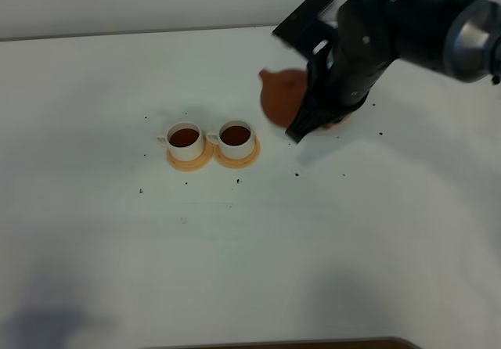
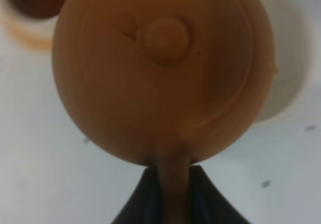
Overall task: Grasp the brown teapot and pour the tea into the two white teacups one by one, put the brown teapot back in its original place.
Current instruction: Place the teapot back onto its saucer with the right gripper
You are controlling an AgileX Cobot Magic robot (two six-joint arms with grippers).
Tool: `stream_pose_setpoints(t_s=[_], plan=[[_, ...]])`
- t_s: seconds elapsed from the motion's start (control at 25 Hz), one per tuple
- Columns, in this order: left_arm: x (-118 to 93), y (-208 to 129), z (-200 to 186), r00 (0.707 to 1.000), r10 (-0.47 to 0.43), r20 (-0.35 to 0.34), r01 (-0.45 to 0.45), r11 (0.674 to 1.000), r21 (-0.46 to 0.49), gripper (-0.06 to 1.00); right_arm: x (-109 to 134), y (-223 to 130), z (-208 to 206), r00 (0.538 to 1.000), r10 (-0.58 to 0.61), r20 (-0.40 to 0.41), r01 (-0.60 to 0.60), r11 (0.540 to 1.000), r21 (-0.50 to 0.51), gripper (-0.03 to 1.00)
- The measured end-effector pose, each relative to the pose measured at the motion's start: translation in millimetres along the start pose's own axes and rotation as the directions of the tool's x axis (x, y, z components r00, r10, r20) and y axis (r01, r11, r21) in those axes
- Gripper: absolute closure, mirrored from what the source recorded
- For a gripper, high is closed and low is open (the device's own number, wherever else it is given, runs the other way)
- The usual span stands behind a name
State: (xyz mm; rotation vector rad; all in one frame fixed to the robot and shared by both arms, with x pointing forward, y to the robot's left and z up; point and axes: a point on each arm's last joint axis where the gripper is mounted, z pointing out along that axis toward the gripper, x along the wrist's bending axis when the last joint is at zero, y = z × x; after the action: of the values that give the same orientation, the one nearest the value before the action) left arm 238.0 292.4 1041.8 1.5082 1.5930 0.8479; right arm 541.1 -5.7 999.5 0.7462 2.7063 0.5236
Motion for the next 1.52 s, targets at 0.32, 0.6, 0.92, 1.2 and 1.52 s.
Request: stream_pose_setpoints(t_s=[0.32,0.6,0.92,1.2,1.52], plan=[[0.0,0.0,0.0,1.0,0.002,0.0,-0.002,1.0,0.0,0.58,-36.2,-8.9,36.7,0.996,0.081,0.041,-0.079,0.996,-0.04,0.84],[0.0,0.0,0.0,1.0,0.002,0.0,-0.002,1.0,0.0,0.58,-39.8,-18.1,75.1,0.994,0.103,0.033,-0.102,0.995,-0.023,0.84],[0.0,0.0,0.0,1.0,0.002,0.0,-0.002,1.0,0.0,0.58,-40.9,-22.2,87.5,0.991,0.129,0.029,-0.129,0.992,-0.016,0.84],[0.0,0.0,0.0,1.0,0.002,0.0,-0.002,1.0,0.0,0.58,-44.7,-26.0,89.9,0.988,0.154,0.027,-0.154,0.988,0.001,0.84],[0.0,0.0,0.0,1.0,0.001,0.0,-0.001,1.0,0.0,0.58,-44.5,-26.8,89.7,0.986,0.166,0.025,-0.167,0.986,0.012,0.81]])
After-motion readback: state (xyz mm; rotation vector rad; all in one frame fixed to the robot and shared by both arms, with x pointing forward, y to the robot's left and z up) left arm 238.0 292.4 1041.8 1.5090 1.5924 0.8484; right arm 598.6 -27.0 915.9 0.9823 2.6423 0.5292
